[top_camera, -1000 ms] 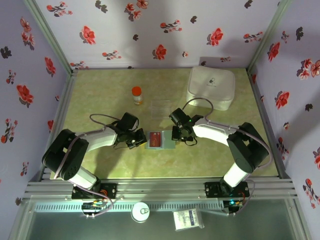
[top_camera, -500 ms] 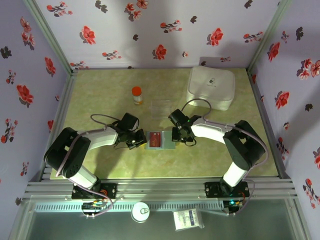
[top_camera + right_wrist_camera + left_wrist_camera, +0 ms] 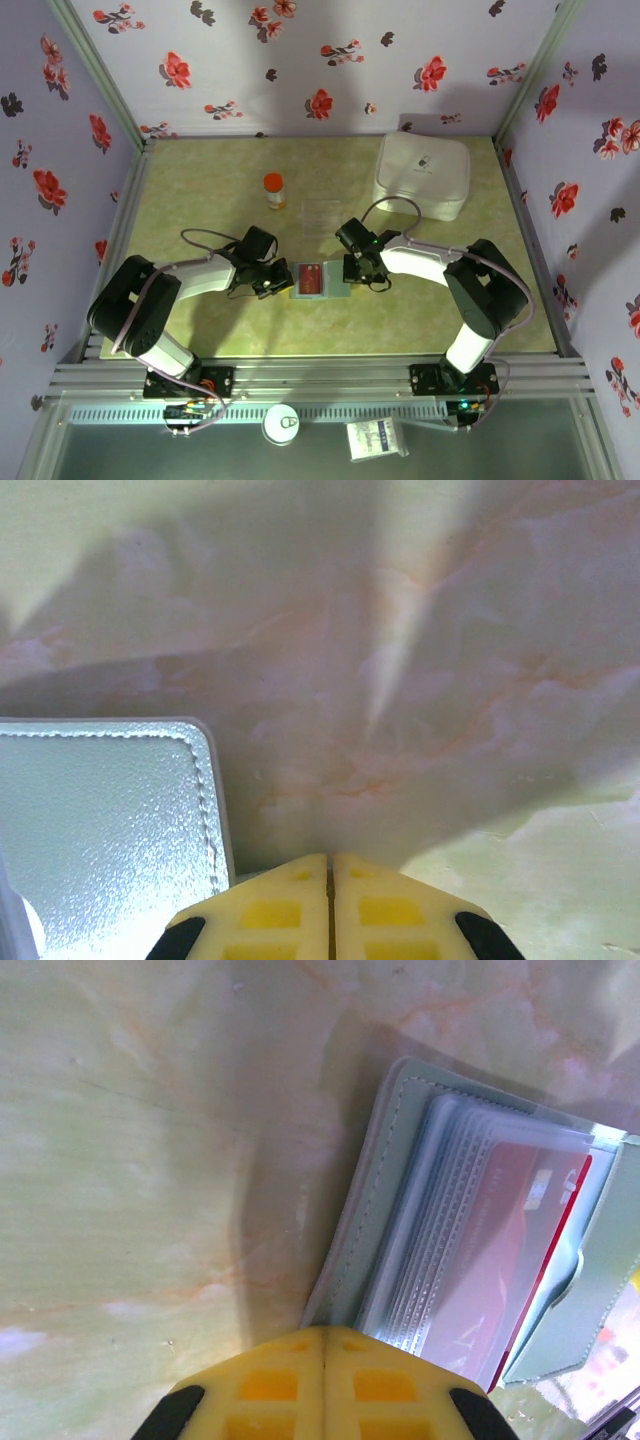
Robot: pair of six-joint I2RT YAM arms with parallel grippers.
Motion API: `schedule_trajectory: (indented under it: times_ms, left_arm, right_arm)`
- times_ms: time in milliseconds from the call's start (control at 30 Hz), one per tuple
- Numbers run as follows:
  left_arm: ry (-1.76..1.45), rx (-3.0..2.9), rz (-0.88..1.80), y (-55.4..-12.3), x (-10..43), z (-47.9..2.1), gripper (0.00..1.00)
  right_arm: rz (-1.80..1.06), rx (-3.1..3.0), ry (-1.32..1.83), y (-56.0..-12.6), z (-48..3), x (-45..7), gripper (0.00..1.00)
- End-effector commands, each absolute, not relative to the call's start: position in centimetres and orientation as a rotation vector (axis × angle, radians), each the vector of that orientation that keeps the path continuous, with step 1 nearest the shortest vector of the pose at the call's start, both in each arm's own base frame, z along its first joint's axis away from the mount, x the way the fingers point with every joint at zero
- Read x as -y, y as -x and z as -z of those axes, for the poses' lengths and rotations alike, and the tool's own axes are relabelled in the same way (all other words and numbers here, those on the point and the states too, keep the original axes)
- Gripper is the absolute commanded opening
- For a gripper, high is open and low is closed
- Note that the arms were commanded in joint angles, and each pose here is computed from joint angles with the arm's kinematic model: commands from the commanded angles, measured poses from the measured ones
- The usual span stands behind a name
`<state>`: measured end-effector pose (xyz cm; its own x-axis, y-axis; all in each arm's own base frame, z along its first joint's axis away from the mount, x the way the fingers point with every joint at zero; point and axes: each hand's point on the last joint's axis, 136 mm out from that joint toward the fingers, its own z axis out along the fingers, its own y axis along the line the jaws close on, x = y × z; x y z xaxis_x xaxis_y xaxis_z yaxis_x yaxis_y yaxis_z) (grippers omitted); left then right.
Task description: Take the credit cards out of the card holder
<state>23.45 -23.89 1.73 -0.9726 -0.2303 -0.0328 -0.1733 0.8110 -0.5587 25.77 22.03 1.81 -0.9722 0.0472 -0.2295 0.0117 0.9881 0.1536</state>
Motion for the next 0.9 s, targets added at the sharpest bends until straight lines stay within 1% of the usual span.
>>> schedule_trajectory:
  times_ms: [0, 100, 400, 567, 700, 867]
  left_arm:
    - [0.357, -2.987, 0.742, -21.4, 21.6, 0.5, 0.02]
    - [0.360, -2.989, 0.738, -21.3, 21.5, 0.5, 0.02]
    - [0.370, -2.990, 0.734, -21.2, 21.4, 0.6, 0.02]
    - [0.370, -2.992, 0.733, -21.2, 21.4, 0.6, 0.02]
    - [0.373, -2.988, 0.734, -21.2, 21.3, 0.6, 0.03]
    - [0.383, -2.993, 0.729, -21.1, 21.2, 0.7, 0.03]
  right_arm:
    - [-0.100, -2.893, -0.035, -25.5, -2.6, -20.3, 0.09]
    - [-0.083, -2.884, -0.034, -25.4, -3.4, -19.8, 0.16]
    - [0.047, -2.883, -0.012, -25.1, -3.9, -18.0, 0.29]
    - [0.071, -2.901, -0.009, -24.9, -2.8, -17.8, 0.31]
    - [0.075, -2.919, -0.018, -24.6, -1.6, -17.8, 0.34]
    - [0.134, -2.941, -0.020, -24.3, -0.1, -17.2, 0.35]
